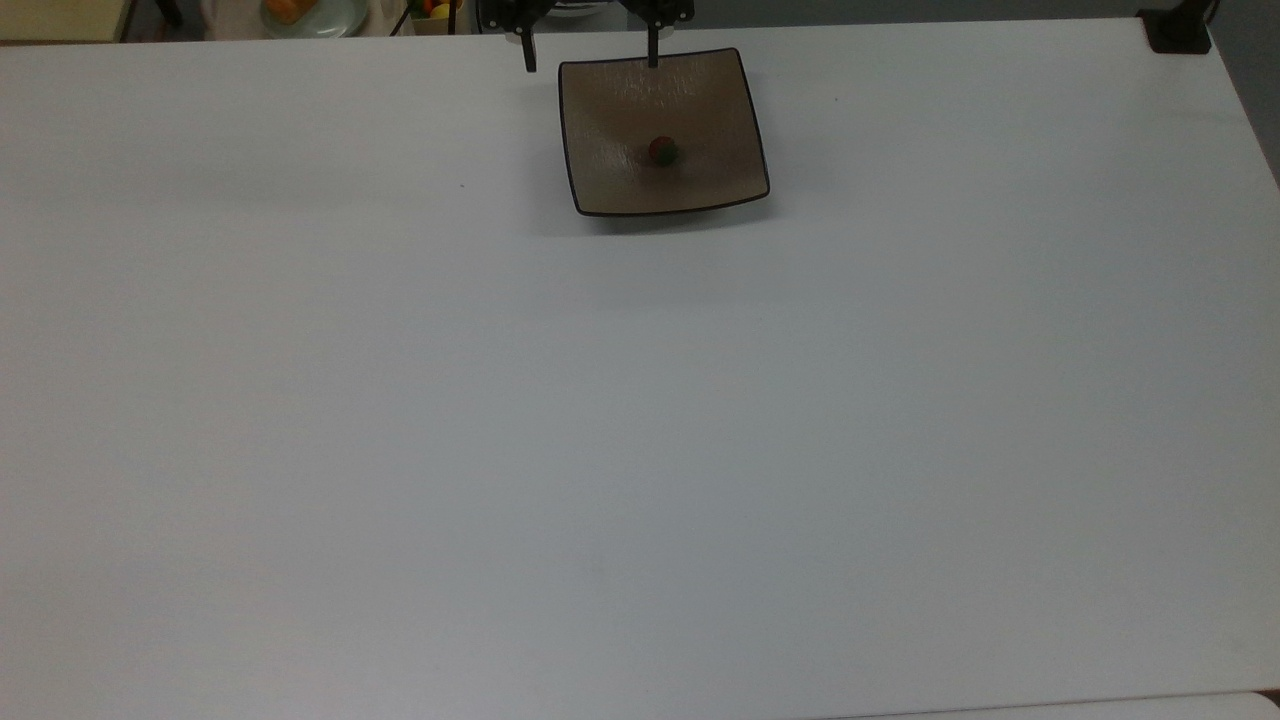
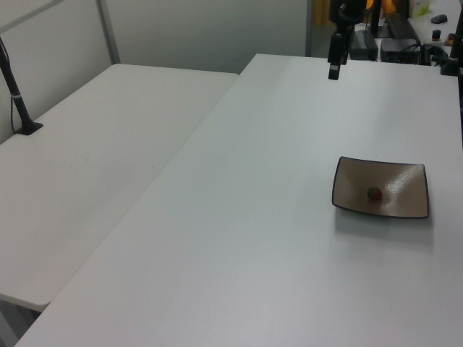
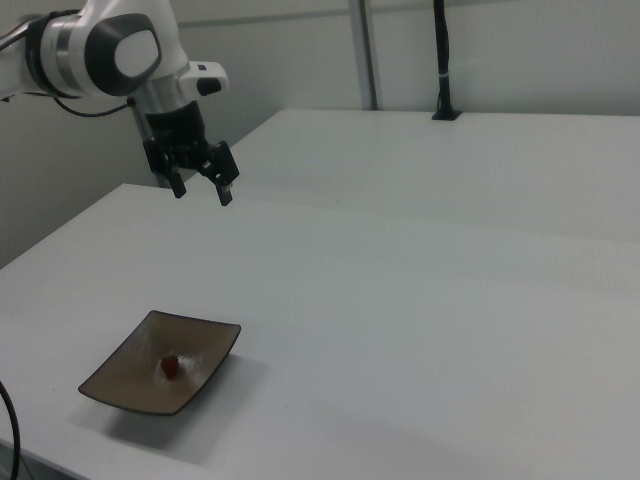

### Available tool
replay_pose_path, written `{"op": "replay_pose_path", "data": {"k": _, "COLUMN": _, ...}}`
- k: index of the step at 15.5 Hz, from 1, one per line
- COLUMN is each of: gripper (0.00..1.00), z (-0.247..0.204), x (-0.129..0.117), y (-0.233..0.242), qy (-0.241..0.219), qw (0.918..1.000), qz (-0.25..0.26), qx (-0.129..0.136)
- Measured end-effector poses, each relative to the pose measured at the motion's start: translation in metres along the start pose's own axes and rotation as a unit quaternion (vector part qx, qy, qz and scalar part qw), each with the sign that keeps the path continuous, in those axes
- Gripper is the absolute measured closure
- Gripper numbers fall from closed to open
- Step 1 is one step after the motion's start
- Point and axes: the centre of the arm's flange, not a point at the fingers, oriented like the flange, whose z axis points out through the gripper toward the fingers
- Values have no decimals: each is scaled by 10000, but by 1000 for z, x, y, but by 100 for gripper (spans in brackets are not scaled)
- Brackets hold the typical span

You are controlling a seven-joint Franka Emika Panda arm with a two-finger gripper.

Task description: Strawberries on a ceramic plate

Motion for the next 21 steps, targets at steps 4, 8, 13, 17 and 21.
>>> {"op": "replay_pose_path", "data": {"k": 4, "gripper": 0, "z": 0, "x": 1, "y": 21, "qy": 23, "qw": 9990, "qz": -279, "qx": 338}}
{"op": "replay_pose_path", "data": {"k": 8, "gripper": 0, "z": 0, "x": 1, "y": 26, "qy": 29, "qw": 9989, "qz": -283, "qx": 360}}
{"op": "replay_pose_path", "data": {"k": 13, "gripper": 0, "z": 0, "x": 1, "y": 18, "qy": 25, "qw": 9987, "qz": -352, "qx": 366}}
{"op": "replay_pose_path", "data": {"k": 17, "gripper": 0, "z": 1, "x": 1, "y": -1, "qy": 11, "qw": 9982, "qz": -469, "qx": 377}}
{"op": "replay_pose_path", "data": {"k": 21, "gripper": 0, "z": 1, "x": 1, "y": 0, "qy": 11, "qw": 9982, "qz": -464, "qx": 376}}
